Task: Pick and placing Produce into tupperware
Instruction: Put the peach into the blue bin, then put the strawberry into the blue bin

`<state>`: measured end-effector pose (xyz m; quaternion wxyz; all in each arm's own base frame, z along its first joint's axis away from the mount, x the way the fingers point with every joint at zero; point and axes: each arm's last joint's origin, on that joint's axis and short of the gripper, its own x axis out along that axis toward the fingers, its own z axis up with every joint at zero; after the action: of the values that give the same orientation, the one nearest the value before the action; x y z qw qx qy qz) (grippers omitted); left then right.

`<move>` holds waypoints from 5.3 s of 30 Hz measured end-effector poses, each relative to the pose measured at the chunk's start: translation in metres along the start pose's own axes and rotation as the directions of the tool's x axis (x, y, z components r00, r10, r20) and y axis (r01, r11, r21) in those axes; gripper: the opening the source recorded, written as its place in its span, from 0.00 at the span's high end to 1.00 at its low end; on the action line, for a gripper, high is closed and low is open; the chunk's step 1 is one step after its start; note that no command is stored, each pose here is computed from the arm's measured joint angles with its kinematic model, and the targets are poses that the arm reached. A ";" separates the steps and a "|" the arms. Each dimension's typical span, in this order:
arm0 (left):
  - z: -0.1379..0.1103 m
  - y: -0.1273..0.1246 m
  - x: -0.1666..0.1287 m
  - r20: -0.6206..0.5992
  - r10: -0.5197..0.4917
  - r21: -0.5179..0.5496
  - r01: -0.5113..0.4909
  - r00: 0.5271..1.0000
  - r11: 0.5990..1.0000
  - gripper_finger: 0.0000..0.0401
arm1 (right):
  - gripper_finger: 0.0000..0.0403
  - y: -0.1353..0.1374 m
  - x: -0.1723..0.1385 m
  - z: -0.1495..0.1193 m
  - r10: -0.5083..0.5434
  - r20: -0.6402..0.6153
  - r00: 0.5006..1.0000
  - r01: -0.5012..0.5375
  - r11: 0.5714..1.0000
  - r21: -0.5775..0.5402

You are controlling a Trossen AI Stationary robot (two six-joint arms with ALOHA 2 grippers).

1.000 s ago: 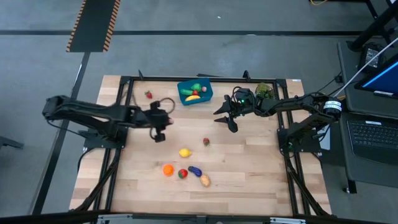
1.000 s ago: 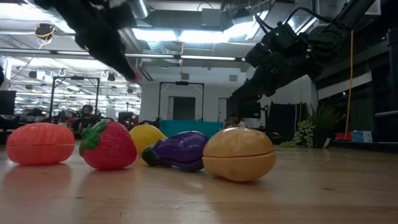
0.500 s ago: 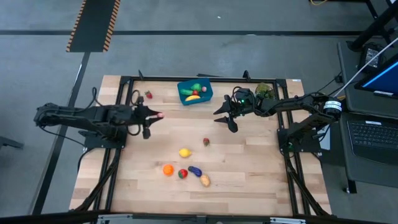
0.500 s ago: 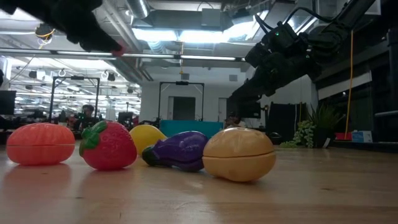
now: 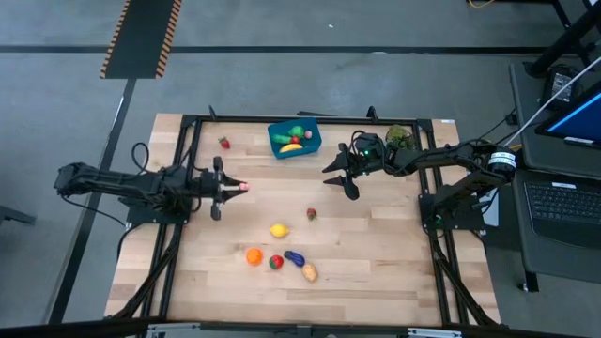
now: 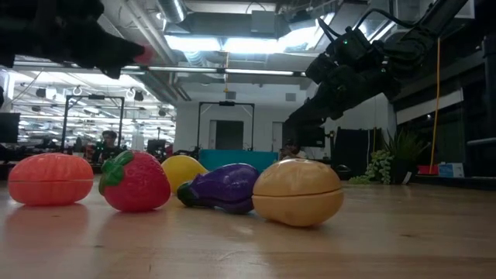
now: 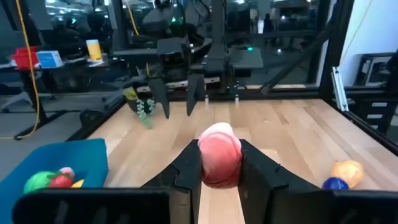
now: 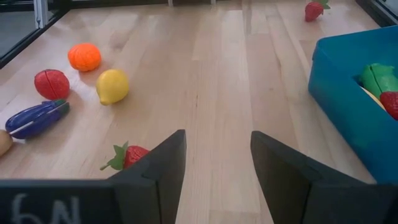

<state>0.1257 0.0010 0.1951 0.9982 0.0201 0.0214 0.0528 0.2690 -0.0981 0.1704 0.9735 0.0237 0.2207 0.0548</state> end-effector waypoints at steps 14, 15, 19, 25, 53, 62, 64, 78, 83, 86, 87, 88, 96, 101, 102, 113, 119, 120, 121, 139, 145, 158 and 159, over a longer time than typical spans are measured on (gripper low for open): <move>-0.018 0.006 -0.001 0.069 0.039 -0.052 -0.036 0.997 0.998 0.83 | 0.55 0.000 0.000 0.000 0.001 -0.001 1.000 -0.001 1.000 0.000; -0.018 0.006 -0.001 0.073 0.043 -0.058 -0.038 0.996 0.998 0.83 | 0.55 0.000 0.000 0.000 0.001 -0.001 1.000 -0.001 1.000 0.000; -0.018 0.008 -0.001 0.073 0.055 -0.069 -0.050 0.996 0.996 0.83 | 0.55 0.000 0.000 0.000 0.001 -0.001 1.000 -0.001 1.000 0.001; -0.018 0.011 -0.001 0.069 0.121 -0.077 -0.115 0.990 0.990 0.83 | 0.55 0.000 0.000 0.000 0.001 -0.001 1.000 -0.001 1.000 0.004; -0.022 0.033 0.028 -0.051 0.521 -0.098 -0.523 0.852 0.846 0.83 | 0.55 0.000 0.000 0.001 -0.002 0.014 1.000 0.003 0.999 -0.054; 0.004 0.058 0.076 -0.113 0.525 0.038 -0.525 0.843 0.850 0.83 | 0.55 0.000 0.000 0.001 -0.002 0.013 1.000 0.003 0.999 -0.054; 0.005 0.066 0.087 -0.136 0.527 0.041 -0.527 0.839 0.849 0.83 | 0.55 0.000 0.000 0.001 -0.002 0.009 1.000 0.002 0.999 -0.052; 0.004 0.125 0.150 -0.431 0.551 0.128 -0.557 0.714 0.821 0.84 | 0.55 0.000 0.000 -0.002 0.003 -0.020 1.000 -0.004 0.999 -0.039; 0.011 0.146 0.169 -0.542 0.528 0.184 -0.521 0.654 0.834 0.84 | 0.55 0.000 0.000 -0.002 0.003 -0.020 1.000 -0.003 0.999 -0.040; 0.017 0.158 0.177 -0.583 0.495 0.180 -0.492 0.644 0.852 0.84 | 0.55 0.000 0.000 -0.002 0.003 -0.020 1.000 -0.004 0.999 -0.040; 0.020 0.162 0.180 -0.592 0.491 0.181 -0.488 0.639 0.854 0.84 | 0.55 0.000 0.000 -0.002 0.003 -0.021 1.000 -0.004 0.999 -0.040; 0.021 0.166 0.182 -0.609 0.489 0.184 -0.489 0.624 0.852 0.84 | 0.55 0.000 0.000 -0.002 0.003 -0.021 1.000 -0.004 0.999 -0.040; 0.026 0.188 0.192 -0.707 0.453 0.201 -0.460 0.544 0.865 0.84 | 0.55 0.000 0.000 -0.002 0.003 -0.022 1.000 -0.004 0.999 -0.041; 0.024 0.197 0.192 -0.741 0.446 0.209 -0.458 0.502 0.864 0.84 | 0.55 0.000 0.000 -0.002 0.003 -0.022 1.000 -0.004 0.999 -0.041; 0.023 0.198 0.192 -0.750 0.442 0.211 -0.454 0.493 0.865 0.84 | 0.55 0.000 0.000 -0.002 0.003 -0.023 1.000 -0.004 0.999 -0.041; 0.016 0.208 0.201 -0.841 0.324 0.150 -0.389 0.433 0.909 0.84 | 0.55 0.000 0.000 -0.002 0.003 -0.022 1.000 -0.004 0.999 -0.041; 0.006 0.215 0.211 -0.875 0.295 0.154 -0.357 0.383 0.921 0.84 | 0.55 0.000 0.000 -0.003 0.004 -0.025 1.000 -0.005 0.999 -0.040; 0.005 0.217 0.213 -0.878 0.292 0.153 -0.356 0.379 0.922 0.84 | 0.55 0.000 0.000 -0.003 0.004 -0.026 1.000 -0.005 0.999 -0.039; 0.002 0.218 0.215 -0.884 0.287 0.151 -0.354 0.368 0.923 0.84 | 0.55 0.000 0.000 -0.003 0.004 -0.028 1.000 -0.005 0.999 -0.038; -0.020 0.228 0.222 -0.928 0.285 0.204 -0.313 0.241 0.928 0.74 | 0.55 0.001 0.000 -0.005 0.008 -0.051 0.999 -0.010 1.000 -0.030; -0.019 0.222 0.226 -0.927 0.283 0.206 -0.296 0.246 0.933 0.64 | 0.55 0.001 0.000 -0.005 0.008 -0.051 0.999 -0.010 1.000 -0.030; -0.007 0.217 0.226 -0.928 0.336 0.282 -0.282 0.161 0.917 0.60 | 0.55 0.001 0.000 -0.005 0.008 -0.051 0.999 -0.010 1.000 -0.030; -0.003 0.217 0.227 -0.927 0.348 0.300 -0.279 0.142 0.912 0.61 | 0.55 0.001 0.000 -0.005 0.008 -0.051 0.999 -0.010 1.000 -0.030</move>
<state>0.3281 0.2404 0.1922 0.7290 0.0144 0.6334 0.2591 0.2663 -0.0972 0.1656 0.9676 0.0088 0.2444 0.0631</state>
